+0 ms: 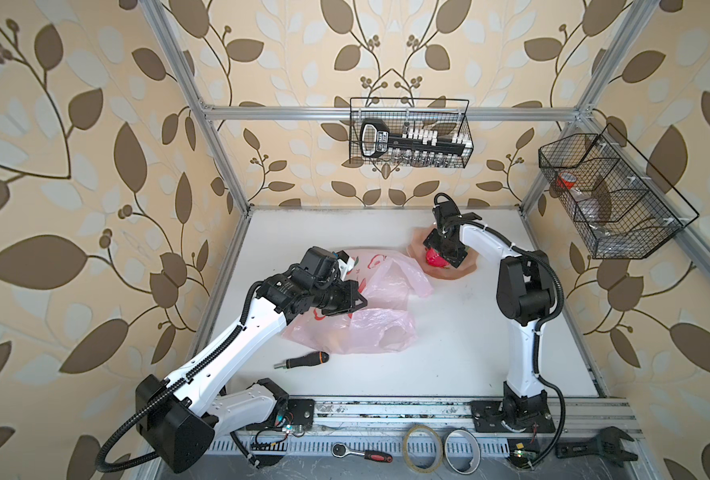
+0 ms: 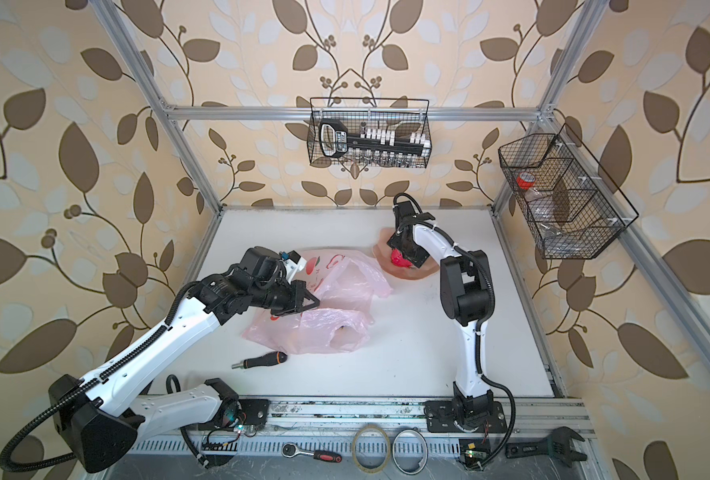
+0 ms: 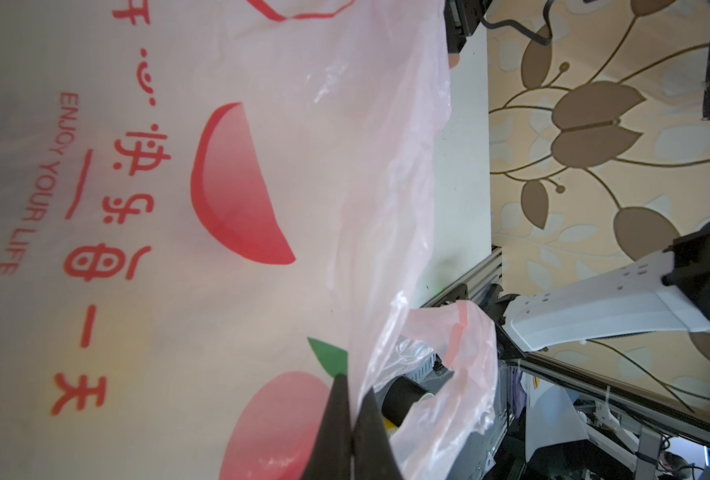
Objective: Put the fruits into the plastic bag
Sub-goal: 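Lower the right gripper onto the dragon fruit and close on it, then lift the dragon fruit off the plate with the right gripper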
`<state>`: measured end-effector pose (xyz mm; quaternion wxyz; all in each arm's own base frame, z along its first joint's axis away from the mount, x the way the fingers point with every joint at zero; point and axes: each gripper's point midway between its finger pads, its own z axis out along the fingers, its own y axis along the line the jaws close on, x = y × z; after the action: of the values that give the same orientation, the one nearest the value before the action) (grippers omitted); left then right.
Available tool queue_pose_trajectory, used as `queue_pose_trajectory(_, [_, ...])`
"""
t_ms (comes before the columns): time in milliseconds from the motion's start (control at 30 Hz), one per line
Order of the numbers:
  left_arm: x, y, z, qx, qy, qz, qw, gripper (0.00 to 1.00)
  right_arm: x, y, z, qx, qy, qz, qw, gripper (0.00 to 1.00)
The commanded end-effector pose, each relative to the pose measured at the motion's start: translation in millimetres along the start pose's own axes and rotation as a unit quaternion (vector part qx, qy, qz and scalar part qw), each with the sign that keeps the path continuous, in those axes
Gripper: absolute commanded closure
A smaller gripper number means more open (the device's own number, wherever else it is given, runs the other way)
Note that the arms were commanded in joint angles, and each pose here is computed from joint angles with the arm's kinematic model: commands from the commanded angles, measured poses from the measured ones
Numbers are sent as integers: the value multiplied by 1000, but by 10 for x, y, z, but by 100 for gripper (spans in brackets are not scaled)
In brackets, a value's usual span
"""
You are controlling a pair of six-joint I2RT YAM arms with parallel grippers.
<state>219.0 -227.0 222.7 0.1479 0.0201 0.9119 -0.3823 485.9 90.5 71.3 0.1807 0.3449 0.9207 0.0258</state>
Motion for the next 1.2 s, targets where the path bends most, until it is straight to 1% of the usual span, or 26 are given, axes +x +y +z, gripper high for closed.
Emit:
queue_pose_trajectory(0, [20,-54,-69,6,-8,11,1000,100,-242,75,-397,-34,-50,-22,998,46])
queue_pose_trajectory(100, [22,-50,-67,4,-7,12,1000,100,-303,95,-549,-51,-68,-30,996,51])
queue_pose_trajectory(200, [21,-47,-63,4,-7,12,1000,100,-343,105,-686,-70,-82,-32,994,53])
queue_pose_trajectory(333, [17,-41,-56,3,-6,11,1000,100,-362,128,-840,-102,-90,-32,990,57])
queue_pose_trajectory(567, [-4,-48,-36,2,-5,13,1000,100,-370,111,-1119,-155,-107,-29,982,60])
queue_pose_trajectory(633, [-13,-52,-28,2,-5,14,1000,100,-367,104,-1229,-182,-114,-28,976,61])
queue_pose_trajectory(767, [-31,-57,-18,2,-4,15,1000,100,-335,-20,-1391,-212,-124,-25,969,62])
queue_pose_trajectory(900, [-54,-75,-8,2,-3,18,1000,100,-225,-186,-1524,-248,-121,-18,961,63])
queue_pose_trajectory(1167, [-87,-104,6,2,1,24,1000,100,200,-618,-1648,-280,-111,-14,953,64])
